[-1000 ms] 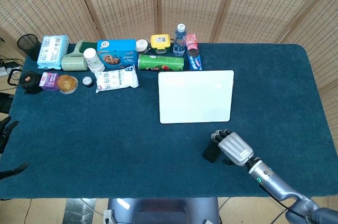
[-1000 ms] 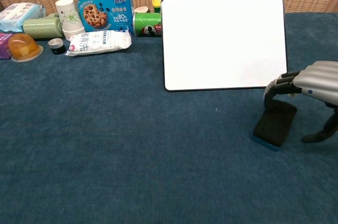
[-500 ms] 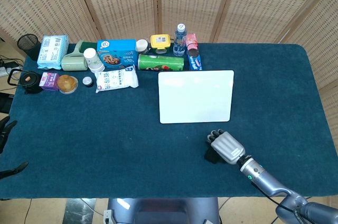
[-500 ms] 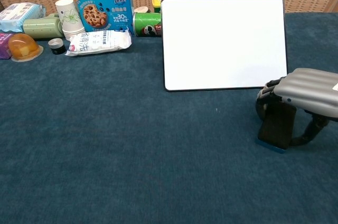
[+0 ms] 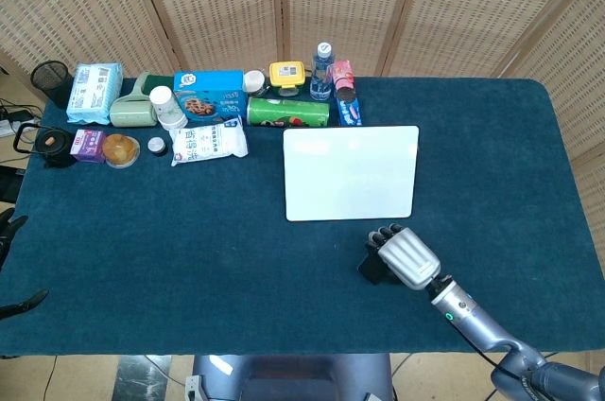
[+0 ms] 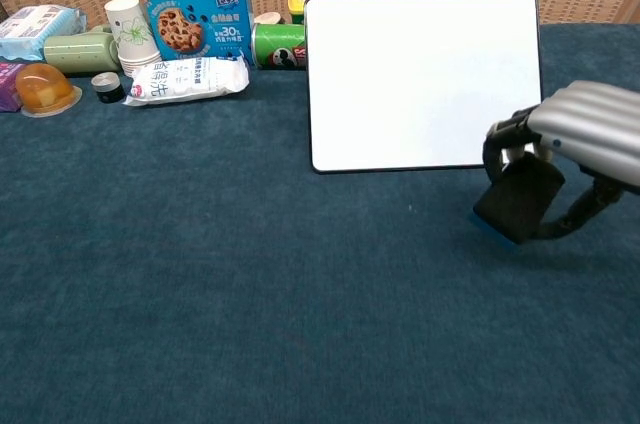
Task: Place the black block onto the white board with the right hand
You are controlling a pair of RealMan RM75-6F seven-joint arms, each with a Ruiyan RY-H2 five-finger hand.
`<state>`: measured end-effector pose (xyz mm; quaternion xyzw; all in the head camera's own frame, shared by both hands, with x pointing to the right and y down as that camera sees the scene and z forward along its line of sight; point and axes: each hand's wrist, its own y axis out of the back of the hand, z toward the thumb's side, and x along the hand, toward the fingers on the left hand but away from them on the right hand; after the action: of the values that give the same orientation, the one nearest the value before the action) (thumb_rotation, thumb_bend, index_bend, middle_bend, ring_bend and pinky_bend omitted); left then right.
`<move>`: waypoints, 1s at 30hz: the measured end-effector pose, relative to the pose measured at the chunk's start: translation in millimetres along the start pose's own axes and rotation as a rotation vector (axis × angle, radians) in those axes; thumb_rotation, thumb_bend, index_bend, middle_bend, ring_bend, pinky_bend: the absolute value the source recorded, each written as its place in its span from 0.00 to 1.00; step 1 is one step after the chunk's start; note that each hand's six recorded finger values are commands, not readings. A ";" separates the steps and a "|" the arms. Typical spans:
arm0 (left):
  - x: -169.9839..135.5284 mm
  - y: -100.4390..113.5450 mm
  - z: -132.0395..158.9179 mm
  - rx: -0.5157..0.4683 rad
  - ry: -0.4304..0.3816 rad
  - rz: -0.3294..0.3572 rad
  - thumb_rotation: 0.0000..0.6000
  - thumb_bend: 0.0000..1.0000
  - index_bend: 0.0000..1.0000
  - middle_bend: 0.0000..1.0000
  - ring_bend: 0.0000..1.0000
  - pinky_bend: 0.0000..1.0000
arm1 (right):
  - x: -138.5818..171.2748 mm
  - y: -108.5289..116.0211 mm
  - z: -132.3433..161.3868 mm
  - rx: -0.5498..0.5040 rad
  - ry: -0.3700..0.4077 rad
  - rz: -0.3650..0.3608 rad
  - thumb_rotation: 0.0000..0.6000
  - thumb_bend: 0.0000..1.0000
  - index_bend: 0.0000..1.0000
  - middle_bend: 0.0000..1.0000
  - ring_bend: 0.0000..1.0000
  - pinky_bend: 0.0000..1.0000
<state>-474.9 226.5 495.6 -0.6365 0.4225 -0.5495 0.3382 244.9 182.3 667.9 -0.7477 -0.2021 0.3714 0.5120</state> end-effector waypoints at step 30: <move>1.7 3.9 -9.9 -0.033 0.016 -0.007 1.00 0.08 0.00 0.00 0.00 0.06 | -139.4 50.1 -7.8 0.190 -0.480 -0.333 1.00 0.14 0.63 0.63 0.54 0.59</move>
<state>-485.2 223.7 494.5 -0.6391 0.4319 -0.5487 0.3224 157.4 62.6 672.2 -0.5441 -0.4014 0.4655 0.5711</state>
